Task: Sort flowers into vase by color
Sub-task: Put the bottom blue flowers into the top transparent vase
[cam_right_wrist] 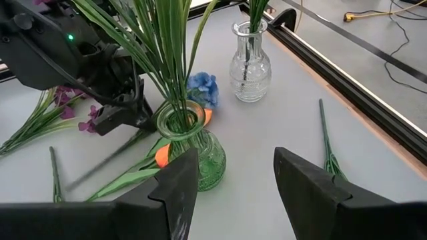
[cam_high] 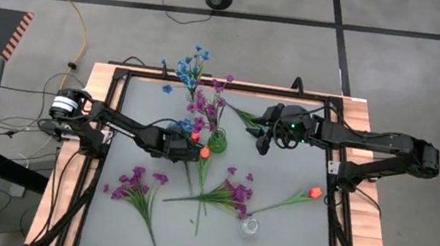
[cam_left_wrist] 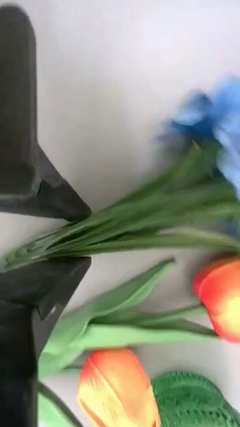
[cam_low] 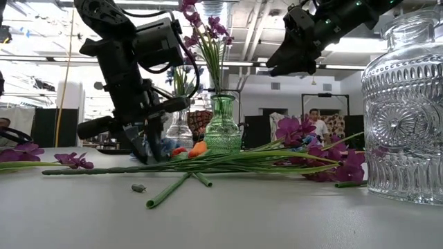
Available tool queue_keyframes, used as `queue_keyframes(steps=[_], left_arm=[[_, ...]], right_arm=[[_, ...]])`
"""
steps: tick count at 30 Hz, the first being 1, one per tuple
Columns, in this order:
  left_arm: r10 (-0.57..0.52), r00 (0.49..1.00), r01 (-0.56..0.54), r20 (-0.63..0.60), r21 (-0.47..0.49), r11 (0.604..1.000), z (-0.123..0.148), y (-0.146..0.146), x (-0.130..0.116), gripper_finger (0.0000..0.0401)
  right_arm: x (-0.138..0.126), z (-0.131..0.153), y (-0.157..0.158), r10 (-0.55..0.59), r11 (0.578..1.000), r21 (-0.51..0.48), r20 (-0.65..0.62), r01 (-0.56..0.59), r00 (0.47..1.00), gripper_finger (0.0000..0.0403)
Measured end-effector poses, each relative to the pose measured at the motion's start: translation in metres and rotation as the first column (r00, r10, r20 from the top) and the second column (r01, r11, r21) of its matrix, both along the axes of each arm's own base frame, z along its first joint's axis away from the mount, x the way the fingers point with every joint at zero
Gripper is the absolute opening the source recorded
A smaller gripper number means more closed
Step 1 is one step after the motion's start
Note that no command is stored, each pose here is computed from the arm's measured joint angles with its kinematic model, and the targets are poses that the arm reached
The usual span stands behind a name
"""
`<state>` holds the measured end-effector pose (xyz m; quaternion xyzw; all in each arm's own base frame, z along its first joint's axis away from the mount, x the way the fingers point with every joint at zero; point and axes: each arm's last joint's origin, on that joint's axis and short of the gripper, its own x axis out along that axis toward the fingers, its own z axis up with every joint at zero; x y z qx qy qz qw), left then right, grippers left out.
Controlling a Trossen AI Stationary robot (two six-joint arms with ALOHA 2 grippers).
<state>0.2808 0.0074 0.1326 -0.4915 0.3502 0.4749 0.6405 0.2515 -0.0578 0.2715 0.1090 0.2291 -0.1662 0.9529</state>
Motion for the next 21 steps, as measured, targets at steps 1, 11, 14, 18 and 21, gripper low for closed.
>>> queue_keyframes(steps=[1,11,14,18,21], left_arm=[[-0.005,1.0,0.005,-0.004,0.003,1.0,0.0,0.0,0.0,0.0072],[-0.055,0.998,0.055,-0.018,0.039,0.998,0.003,0.001,-0.002,0.001],[-0.062,0.998,0.063,-0.017,0.068,0.996,0.01,0.002,-0.006,0.001],[-0.066,0.998,0.064,0.016,0.118,0.991,0.028,0.003,-0.013,0.001],[-0.088,0.995,0.081,0.039,0.147,0.986,0.041,0.003,-0.018,0.0011]], right_arm=[[0.0,0.0,0.0,0.0,1.0,0.0,0.0,0.0,1.0,0.0223],[0.0,0.0,0.0,0.0,1.0,0.0,0.0,0.0,1.0,0.0223],[0.0,0.0,0.0,0.0,1.0,0.0,0.0,0.0,1.0,0.0223],[0.0,0.0,0.0,0.0,1.0,0.0,0.0,0.0,1.0,0.0223],[0.0,0.0,0.0,0.0,1.0,0.0,0.0,0.0,1.0,0.0223]])
